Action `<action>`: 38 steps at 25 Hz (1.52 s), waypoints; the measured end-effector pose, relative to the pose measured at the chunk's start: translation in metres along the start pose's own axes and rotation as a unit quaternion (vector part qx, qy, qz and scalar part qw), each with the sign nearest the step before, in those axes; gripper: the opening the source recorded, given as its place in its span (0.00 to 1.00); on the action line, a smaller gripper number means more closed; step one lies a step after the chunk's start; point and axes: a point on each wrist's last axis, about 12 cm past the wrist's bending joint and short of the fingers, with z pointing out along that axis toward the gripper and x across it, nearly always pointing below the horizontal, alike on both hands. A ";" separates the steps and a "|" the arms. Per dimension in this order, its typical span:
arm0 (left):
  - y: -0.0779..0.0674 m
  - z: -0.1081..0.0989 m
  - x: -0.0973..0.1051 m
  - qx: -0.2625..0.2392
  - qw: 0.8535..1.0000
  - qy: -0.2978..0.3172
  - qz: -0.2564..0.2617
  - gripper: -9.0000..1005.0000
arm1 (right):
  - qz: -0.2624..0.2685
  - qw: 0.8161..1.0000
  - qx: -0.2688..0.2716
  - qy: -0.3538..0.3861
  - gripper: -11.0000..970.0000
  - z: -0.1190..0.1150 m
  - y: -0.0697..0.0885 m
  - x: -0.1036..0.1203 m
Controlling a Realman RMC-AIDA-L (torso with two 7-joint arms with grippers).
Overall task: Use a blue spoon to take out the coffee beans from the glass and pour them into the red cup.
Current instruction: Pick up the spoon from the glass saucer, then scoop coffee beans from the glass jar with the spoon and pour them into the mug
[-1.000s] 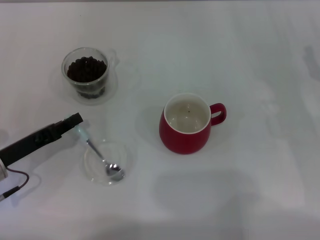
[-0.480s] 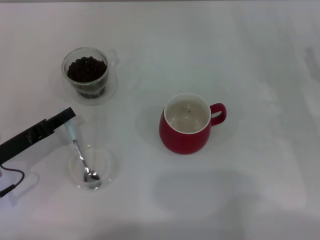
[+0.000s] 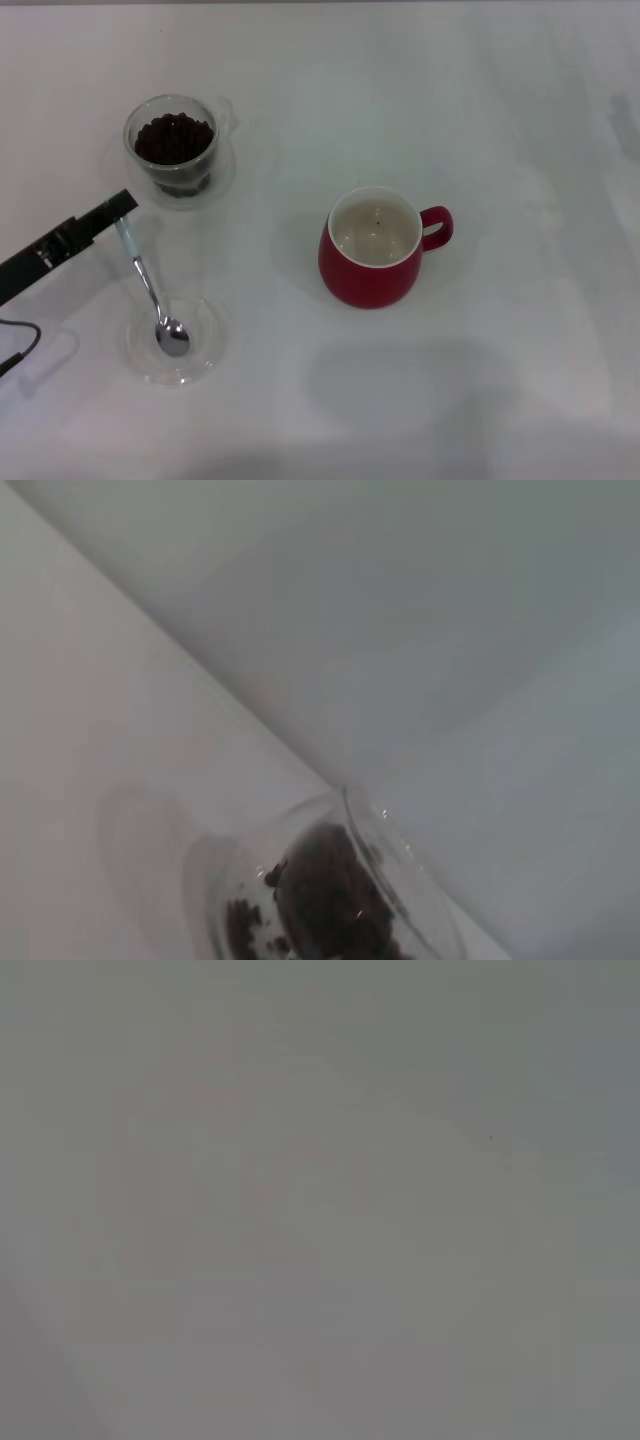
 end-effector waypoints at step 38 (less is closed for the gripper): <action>-0.028 0.059 -0.086 -0.008 0.952 -0.227 0.206 0.14 | 0.011 1.000 0.010 0.002 0.87 -0.002 -0.004 0.000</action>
